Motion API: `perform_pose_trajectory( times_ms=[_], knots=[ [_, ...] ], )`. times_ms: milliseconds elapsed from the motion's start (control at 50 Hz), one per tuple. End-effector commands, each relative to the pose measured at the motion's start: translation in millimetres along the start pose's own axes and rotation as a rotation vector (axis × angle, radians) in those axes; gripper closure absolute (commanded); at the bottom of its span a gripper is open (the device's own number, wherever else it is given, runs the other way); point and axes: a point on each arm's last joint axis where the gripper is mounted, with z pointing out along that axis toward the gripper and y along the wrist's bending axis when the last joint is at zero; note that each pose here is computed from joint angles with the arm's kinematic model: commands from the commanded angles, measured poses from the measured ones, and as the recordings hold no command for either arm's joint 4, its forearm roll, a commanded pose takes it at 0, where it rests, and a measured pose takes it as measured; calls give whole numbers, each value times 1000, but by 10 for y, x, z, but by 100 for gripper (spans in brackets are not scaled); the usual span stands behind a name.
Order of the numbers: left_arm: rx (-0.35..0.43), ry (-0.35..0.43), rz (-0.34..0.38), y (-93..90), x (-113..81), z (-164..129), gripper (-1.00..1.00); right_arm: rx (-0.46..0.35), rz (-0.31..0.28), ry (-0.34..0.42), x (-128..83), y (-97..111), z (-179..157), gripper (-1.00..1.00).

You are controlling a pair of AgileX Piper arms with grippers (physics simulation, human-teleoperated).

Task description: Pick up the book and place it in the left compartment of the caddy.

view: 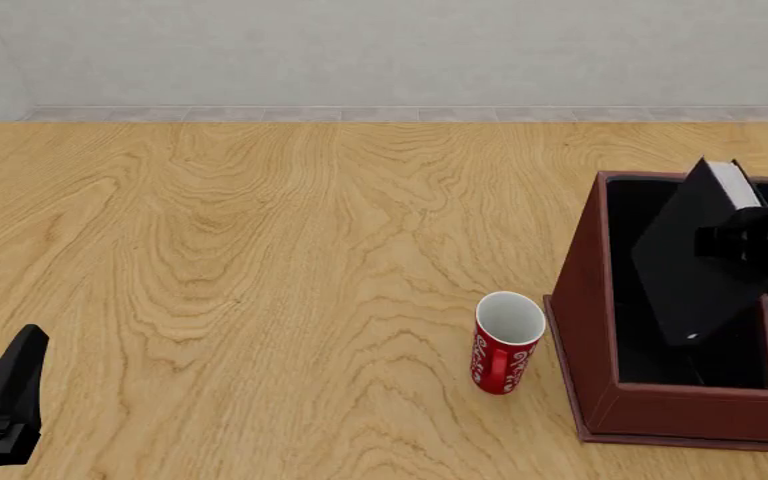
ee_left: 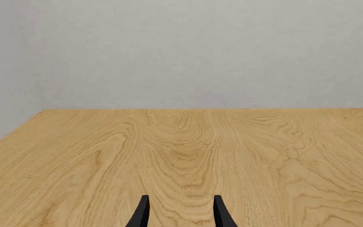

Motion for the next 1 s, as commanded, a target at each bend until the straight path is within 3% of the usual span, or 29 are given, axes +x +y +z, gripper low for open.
perform_pose_trajectory(
  times_ms=[20, 1000],
  knots=[
    [0, 0, 0, 0, 0, 0, -100, -2, 25, -2, 20, 1, 67, 100],
    [0, 0, 0, 0, 0, 0, -100, 8, 36, 31, 159, -26, 398, 100]
  ],
)
